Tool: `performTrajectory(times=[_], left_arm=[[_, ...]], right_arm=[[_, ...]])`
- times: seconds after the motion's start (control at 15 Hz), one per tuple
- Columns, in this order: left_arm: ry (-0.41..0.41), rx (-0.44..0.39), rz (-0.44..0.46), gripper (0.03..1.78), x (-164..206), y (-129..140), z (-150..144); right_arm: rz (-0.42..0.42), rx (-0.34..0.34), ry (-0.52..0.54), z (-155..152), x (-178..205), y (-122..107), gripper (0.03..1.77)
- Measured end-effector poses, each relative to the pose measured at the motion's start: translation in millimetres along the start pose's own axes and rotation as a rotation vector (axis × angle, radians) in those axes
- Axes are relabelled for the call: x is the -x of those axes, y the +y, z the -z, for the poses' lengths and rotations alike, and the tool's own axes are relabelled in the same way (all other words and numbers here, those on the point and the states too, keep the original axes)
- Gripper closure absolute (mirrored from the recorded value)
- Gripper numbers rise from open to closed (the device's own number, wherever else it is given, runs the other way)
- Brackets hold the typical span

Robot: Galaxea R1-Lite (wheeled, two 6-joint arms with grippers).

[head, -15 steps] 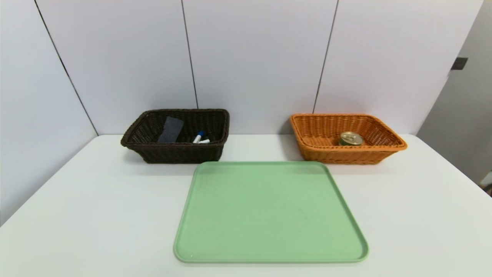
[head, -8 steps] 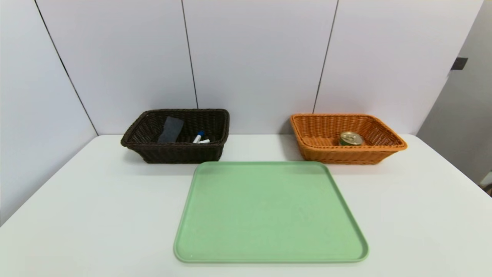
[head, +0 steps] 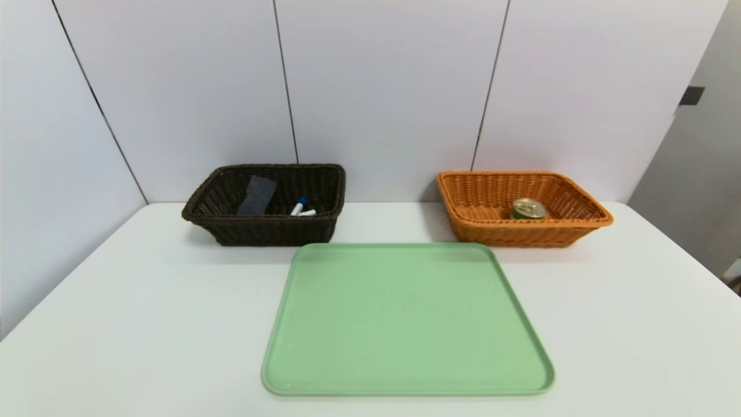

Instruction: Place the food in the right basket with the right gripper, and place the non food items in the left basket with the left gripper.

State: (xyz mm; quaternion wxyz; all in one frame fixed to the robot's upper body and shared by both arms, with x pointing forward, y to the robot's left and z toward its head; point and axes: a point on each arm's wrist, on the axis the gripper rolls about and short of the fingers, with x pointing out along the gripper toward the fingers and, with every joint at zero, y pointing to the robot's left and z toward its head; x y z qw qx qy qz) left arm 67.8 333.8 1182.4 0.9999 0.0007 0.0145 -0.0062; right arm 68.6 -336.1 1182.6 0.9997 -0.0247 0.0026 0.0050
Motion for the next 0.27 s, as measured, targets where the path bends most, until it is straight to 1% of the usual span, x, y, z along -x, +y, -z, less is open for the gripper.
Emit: performTrajectory(times=[0.27], left_arm=[[0.0,0.001,0.0,0.12,0.0,0.0,0.1]], right_arm=[[0.0,-0.005,0.0,0.2,-0.1,0.0,0.11]])
